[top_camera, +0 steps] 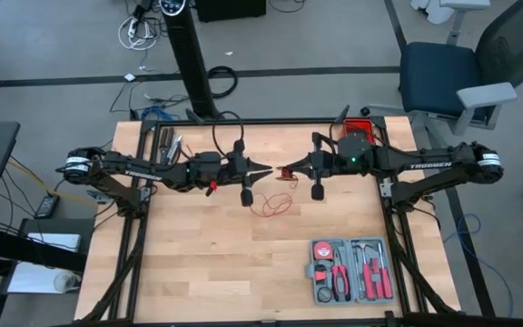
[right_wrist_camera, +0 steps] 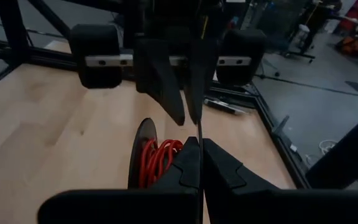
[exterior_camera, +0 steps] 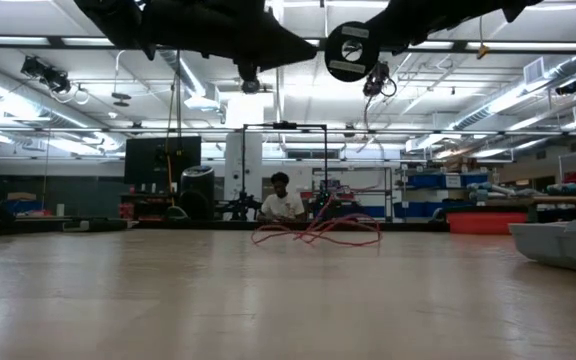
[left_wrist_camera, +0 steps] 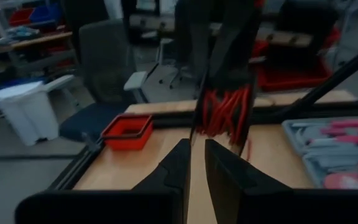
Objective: Coil cords
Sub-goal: Coil the wire
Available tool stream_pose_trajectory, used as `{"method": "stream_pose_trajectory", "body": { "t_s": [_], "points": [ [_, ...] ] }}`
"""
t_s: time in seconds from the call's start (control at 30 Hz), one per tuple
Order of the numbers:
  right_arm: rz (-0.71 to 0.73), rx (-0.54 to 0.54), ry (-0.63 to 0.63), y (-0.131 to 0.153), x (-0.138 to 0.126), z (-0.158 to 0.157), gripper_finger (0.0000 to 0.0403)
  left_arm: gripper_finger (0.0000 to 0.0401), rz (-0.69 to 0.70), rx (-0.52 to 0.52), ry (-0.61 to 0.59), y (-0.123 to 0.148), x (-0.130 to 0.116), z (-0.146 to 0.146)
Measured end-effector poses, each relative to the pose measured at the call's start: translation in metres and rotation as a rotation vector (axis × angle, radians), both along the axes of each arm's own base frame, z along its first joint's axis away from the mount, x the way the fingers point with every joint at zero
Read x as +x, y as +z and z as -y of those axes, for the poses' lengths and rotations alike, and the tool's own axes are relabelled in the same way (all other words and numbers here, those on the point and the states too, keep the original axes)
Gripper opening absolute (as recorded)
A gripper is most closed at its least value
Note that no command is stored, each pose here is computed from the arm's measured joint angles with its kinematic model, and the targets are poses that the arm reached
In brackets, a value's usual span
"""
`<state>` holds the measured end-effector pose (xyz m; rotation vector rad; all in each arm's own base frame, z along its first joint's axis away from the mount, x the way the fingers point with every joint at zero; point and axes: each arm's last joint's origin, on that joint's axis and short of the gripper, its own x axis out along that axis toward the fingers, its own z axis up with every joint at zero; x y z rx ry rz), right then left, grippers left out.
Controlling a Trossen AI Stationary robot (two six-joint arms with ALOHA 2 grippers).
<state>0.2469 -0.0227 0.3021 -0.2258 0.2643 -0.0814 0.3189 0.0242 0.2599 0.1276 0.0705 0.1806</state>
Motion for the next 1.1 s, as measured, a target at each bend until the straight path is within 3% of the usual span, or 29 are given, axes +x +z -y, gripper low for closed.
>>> {"method": "stream_pose_trajectory", "body": {
  "t_s": [0.73, 0.9, 1.1],
  "points": [
    [0.096, 0.012, 0.112, -0.015, 0.035, 0.000, 0.0002, 0.0053, 0.047, -0.024, -0.041, 0.004, 0.000, 0.001],
    [0.094, 0.017, 0.118, -0.016, 0.036, 0.000, 0.0003, 0.0011, 0.009, 0.021, -0.068, 0.002, 0.000, 0.002],
    [0.094, 0.042, 0.111, -0.017, 0.036, 0.000, 0.0011, 0.0003, 0.001, 0.020, -0.057, 0.001, 0.000, 0.002]
  ]
}}
